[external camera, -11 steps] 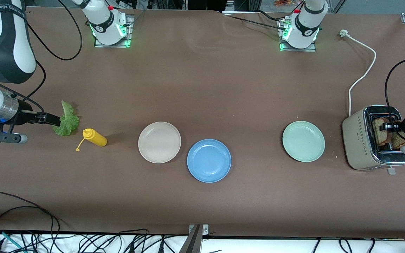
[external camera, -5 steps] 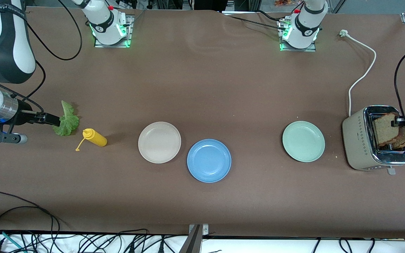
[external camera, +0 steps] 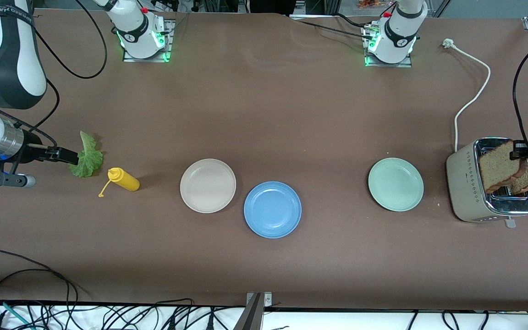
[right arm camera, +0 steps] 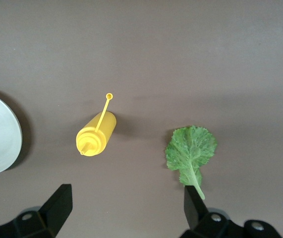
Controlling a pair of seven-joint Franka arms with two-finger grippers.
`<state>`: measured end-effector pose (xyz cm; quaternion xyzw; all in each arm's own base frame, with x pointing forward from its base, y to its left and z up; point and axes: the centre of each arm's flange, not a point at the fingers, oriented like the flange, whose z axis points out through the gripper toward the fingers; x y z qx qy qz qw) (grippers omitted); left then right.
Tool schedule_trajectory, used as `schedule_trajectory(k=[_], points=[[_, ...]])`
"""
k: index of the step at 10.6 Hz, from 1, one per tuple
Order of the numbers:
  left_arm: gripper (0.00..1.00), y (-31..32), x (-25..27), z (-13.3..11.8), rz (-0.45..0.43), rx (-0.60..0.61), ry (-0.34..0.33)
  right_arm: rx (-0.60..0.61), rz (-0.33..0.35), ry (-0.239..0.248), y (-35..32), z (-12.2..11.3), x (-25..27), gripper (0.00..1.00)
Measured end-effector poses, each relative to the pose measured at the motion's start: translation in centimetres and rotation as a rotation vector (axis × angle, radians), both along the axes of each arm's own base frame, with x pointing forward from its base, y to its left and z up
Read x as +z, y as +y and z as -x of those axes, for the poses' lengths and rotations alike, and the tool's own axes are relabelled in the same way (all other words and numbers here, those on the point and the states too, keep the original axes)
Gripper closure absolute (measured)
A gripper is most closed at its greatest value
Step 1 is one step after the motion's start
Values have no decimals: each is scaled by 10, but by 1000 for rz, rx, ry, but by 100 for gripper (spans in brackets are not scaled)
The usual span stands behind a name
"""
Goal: Make sandwich in blue plate with both arms
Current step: 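Lift the bread slice out with the left gripper toward the blue plate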
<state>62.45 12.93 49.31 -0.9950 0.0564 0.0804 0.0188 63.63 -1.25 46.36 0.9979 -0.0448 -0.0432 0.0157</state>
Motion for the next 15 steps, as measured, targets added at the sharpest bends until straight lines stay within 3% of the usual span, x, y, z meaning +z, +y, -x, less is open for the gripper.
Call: schedule_trajectory(k=[5, 10, 15], points=[[91, -20, 8, -1, 81, 0, -25, 0, 0, 0, 0, 0, 0, 0], [91, -62, -39, -10, 371, 43, 30, 0, 0, 2, 0, 0, -1, 0], [91, -189, -124, -30, 715, 105, 199, 0, 0, 4, -1, 0, -3, 0]])
